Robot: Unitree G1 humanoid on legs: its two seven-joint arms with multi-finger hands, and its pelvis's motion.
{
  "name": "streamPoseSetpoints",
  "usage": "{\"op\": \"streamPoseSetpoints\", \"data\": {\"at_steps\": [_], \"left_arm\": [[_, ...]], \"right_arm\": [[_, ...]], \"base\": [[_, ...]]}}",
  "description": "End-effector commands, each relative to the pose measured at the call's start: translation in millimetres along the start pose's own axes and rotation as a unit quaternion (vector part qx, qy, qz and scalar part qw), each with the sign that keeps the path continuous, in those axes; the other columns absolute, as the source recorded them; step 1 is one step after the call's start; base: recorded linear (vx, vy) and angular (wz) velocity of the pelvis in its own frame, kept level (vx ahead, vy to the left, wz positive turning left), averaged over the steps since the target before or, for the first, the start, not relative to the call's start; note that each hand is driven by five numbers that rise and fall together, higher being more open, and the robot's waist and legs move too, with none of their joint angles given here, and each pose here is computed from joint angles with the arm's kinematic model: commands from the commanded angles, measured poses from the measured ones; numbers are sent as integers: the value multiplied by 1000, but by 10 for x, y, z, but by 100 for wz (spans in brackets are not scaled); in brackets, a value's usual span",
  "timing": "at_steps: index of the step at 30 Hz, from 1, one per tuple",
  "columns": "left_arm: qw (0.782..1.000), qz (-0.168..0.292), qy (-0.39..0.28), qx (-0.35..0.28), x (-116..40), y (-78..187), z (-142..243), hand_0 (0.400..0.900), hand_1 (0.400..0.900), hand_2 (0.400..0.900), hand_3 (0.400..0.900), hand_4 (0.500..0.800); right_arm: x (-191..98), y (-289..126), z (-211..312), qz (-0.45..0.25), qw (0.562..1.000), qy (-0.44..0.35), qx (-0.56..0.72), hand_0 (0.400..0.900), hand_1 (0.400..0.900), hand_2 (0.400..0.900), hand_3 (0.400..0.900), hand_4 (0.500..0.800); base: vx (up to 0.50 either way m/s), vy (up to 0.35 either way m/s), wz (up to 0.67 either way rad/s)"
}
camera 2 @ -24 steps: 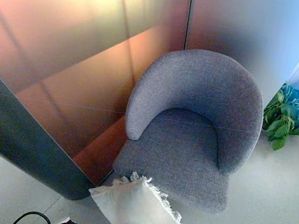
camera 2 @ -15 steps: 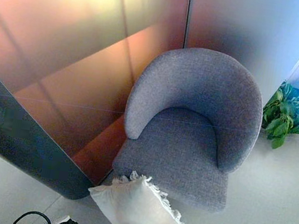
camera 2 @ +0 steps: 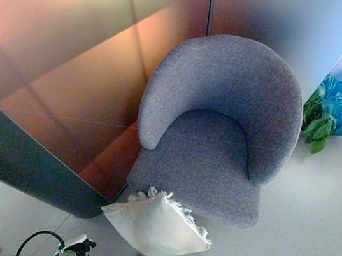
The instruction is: Pick up the pillow and put it on the sofa.
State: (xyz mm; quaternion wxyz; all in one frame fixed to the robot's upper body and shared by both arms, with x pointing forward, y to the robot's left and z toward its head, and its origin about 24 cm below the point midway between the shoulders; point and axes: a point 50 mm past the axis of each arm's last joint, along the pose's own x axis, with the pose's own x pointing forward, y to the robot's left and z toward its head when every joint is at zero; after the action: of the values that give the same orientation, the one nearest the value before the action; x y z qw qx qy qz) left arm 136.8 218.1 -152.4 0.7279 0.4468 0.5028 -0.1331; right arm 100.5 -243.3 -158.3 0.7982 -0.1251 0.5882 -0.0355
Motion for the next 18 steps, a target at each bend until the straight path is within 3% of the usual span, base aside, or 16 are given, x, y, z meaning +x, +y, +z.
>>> {"op": "streamPoseSetpoints", "data": {"at_steps": [1, 13, 18], "left_arm": [[996, 90, 16, 8, 57, 487, 15, 900, 900, 900, 900, 800], [986, 161, -6, -33, 57, 935, 322, 900, 900, 900, 900, 800], [975, 214, -15, -63, 13, 1340, 490, 900, 900, 900, 900, 800]], "right_arm": [[6, -127, 118, -14, 1000, -8, -21, 900, 900, 900, 900, 800], [-6, -279, 418, -26, 997, -55, -36, 900, 900, 900, 900, 800], [-30, -313, 685, -27, 994, -103, -26, 900, 900, 900, 900, 800]], "base": [[-8, 21, -12], [-81, 37, -14], [-168, 23, -11]]}}
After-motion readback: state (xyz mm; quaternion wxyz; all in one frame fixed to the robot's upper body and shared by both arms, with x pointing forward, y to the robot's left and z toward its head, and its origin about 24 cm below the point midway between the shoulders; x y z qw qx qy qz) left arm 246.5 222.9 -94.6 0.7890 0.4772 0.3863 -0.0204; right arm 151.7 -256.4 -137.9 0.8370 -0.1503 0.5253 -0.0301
